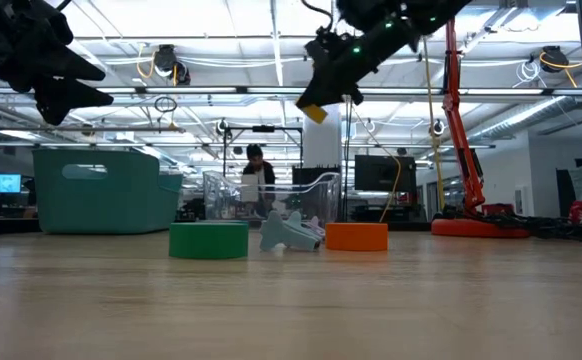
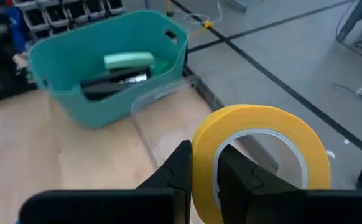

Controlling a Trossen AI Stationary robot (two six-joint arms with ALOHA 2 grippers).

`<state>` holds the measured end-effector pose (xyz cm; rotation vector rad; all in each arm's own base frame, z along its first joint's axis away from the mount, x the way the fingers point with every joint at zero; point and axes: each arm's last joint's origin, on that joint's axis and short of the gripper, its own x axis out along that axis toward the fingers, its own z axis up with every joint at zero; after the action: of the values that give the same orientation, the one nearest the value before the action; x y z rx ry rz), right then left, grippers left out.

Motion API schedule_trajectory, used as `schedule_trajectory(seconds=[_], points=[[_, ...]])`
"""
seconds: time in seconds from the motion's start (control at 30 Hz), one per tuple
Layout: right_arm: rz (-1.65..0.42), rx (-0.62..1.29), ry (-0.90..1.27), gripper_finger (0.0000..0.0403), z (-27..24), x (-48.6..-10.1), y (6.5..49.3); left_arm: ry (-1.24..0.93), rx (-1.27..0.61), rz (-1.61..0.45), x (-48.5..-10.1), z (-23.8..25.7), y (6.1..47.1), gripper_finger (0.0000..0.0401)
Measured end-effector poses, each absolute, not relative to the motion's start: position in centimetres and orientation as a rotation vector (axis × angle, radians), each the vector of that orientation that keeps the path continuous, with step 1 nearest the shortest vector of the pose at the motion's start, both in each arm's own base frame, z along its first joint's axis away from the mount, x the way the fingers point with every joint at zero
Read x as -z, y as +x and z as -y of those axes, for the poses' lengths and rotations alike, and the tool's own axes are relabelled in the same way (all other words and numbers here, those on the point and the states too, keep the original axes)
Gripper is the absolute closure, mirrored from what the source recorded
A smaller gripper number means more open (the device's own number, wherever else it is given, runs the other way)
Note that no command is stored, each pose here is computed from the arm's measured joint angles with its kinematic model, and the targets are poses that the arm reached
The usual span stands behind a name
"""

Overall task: Pick and place Stapler, Stapler remover, tape
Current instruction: Put the yellow tape into the transparent bin

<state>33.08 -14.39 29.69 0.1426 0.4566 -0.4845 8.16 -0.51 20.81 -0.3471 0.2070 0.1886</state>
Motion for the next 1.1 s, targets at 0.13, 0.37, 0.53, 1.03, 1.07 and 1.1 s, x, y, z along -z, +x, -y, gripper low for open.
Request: schedule_trajectory(seconds=[0.13, 0.37, 0.53, 1.03, 1.07, 1.1], points=[[-0.533, 0.480, 0.161, 0.0369, 15.9, -29.0, 34.2, -0.352, -0.190, -0.206, -20.8, 0.5, 8.2, 0.0185], [-0.572, 0.479, 0.208, 0.0369, 18.4, -27.8, 35.5, -0.352, -0.190, -0.206, -20.8, 0.5, 8.2, 0.0185], [-0.628, 0.496, 0.243, 0.0369, 19.5, -25.9, 35.8, -0.357, -0.191, -0.208, -20.8, 0.5, 8.2, 0.0185], [-0.729, 0.488, 0.365, 0.0369, 22.5, -19.8, 36.6, -0.351, -0.190, -0.209, -20.8, 0.5, 8.2, 0.0185], [-0.734, 0.477, 0.377, 0.0369, 22.7, -19.5, 36.5, -0.351, -0.190, -0.209, -20.8, 0.5, 8.2, 0.0185], [-0.731, 0.476, 0.385, 0.0369, 22.8, -19.4, 36.5, -0.351, -0.190, -0.209, -20.8, 0.5, 8.2, 0.0185]])
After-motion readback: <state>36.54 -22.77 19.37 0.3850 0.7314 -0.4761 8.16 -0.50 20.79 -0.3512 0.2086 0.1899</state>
